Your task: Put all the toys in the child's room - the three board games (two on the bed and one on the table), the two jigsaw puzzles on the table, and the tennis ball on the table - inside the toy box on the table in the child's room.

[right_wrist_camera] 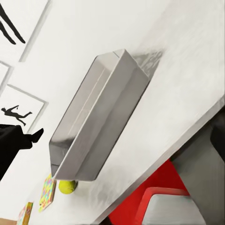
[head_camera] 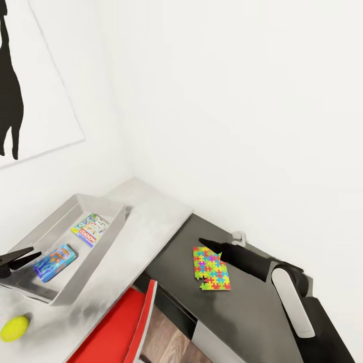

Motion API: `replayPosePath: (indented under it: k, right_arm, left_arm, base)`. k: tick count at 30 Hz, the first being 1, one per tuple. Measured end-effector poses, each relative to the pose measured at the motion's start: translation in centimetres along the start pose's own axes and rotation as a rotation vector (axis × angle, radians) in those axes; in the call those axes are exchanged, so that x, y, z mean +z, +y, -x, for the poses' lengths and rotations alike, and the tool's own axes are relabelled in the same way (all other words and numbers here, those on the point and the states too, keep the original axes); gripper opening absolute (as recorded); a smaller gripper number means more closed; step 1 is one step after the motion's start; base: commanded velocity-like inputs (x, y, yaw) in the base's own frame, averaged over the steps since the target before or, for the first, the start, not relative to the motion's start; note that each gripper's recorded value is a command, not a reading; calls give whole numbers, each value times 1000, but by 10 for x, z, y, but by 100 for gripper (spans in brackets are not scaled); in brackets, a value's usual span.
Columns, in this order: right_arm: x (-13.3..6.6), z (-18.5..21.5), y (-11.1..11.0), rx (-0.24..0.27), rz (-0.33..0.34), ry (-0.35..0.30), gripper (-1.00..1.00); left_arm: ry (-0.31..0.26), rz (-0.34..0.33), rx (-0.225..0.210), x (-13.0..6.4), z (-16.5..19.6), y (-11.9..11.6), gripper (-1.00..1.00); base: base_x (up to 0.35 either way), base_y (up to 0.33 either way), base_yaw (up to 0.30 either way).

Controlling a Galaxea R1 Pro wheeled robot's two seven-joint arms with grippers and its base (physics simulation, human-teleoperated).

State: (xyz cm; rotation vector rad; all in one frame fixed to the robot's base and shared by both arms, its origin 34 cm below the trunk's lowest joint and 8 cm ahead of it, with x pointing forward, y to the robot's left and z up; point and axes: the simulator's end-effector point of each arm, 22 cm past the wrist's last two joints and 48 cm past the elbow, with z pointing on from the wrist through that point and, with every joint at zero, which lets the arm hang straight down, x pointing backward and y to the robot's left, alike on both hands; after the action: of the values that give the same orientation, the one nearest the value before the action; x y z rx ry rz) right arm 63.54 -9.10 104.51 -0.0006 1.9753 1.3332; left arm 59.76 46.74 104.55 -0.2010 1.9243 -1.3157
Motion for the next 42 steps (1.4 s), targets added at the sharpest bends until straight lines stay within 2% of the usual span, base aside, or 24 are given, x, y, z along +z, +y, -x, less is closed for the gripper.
replayPosePath:
  k: [9,18,42]
  right_arm:
    - [-1,4,4,-11,4,-9,100]
    - [-2,11,8,-30,8,-35,100]
    - [-7,19,20,-57,16,-53,100]
  left_arm:
    - [-3,-6,11,-1,3,-5,100]
    - [-7,-13,26,-1,6,-11,100]
    - [-21,-27,53,-7,14,-25,100]
  base:
    - [-80,-203,-230]
    - [-143,59,-227]
    - [-6,-23,-221]
